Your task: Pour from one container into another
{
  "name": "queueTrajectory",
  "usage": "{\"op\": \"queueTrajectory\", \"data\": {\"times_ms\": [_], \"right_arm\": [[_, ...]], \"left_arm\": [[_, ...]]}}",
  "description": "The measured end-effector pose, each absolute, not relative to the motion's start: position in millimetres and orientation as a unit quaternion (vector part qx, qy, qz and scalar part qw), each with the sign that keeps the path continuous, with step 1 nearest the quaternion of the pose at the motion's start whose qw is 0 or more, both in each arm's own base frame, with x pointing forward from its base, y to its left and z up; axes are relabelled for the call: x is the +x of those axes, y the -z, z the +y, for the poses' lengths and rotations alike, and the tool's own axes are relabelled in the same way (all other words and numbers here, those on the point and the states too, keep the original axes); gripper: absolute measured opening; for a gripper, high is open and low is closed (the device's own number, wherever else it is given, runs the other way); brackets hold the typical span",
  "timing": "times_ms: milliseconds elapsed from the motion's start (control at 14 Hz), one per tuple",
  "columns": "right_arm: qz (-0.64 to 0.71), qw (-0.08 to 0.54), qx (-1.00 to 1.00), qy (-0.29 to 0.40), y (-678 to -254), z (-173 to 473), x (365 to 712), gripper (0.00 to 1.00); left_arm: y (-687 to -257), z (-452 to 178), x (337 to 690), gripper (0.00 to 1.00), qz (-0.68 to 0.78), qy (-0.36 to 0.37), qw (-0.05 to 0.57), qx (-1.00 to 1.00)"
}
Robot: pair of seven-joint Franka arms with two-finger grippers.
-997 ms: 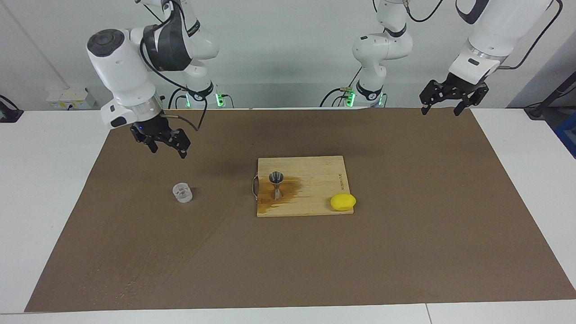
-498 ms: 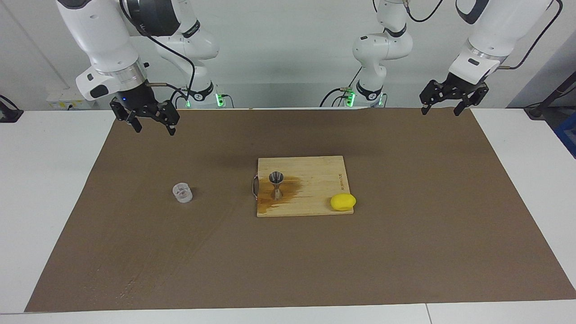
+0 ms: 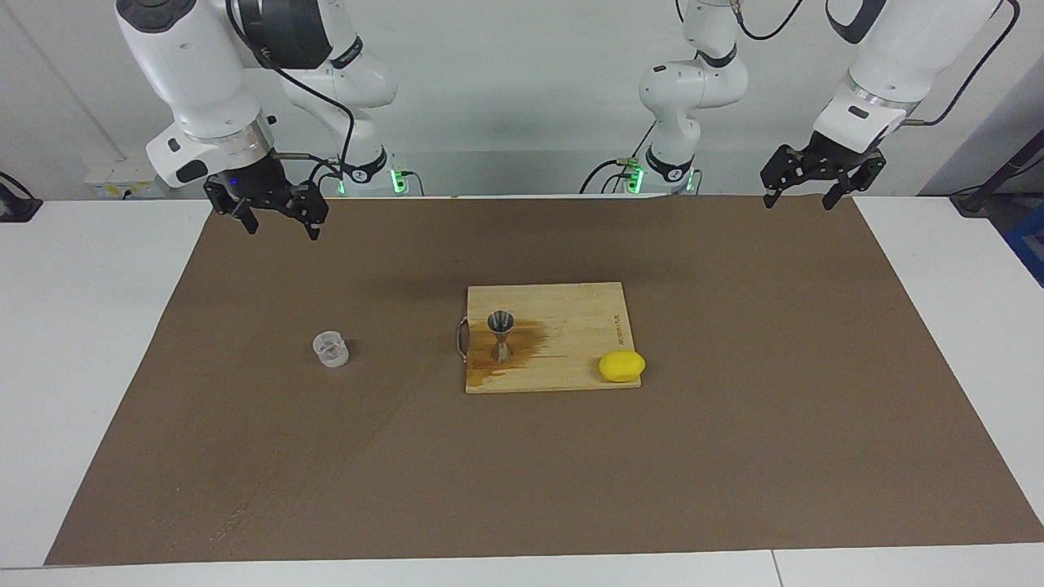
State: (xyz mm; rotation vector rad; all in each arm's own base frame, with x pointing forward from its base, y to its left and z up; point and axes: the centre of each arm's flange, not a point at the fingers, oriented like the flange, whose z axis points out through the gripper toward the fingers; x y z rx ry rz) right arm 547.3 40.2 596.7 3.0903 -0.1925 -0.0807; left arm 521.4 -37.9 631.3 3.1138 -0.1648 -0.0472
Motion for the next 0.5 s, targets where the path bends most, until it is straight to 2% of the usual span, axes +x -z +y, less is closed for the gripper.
{"op": "queueTrajectory", "data": {"times_ms": [498], "right_arm": [[-0.06,0.022,0.998,0.021,-602.5,42.5,544.2,1.0]], "left_arm": [[-631.3,-37.9,521.4,1.0,-0.053,0.015,0.012,0.998]]}}
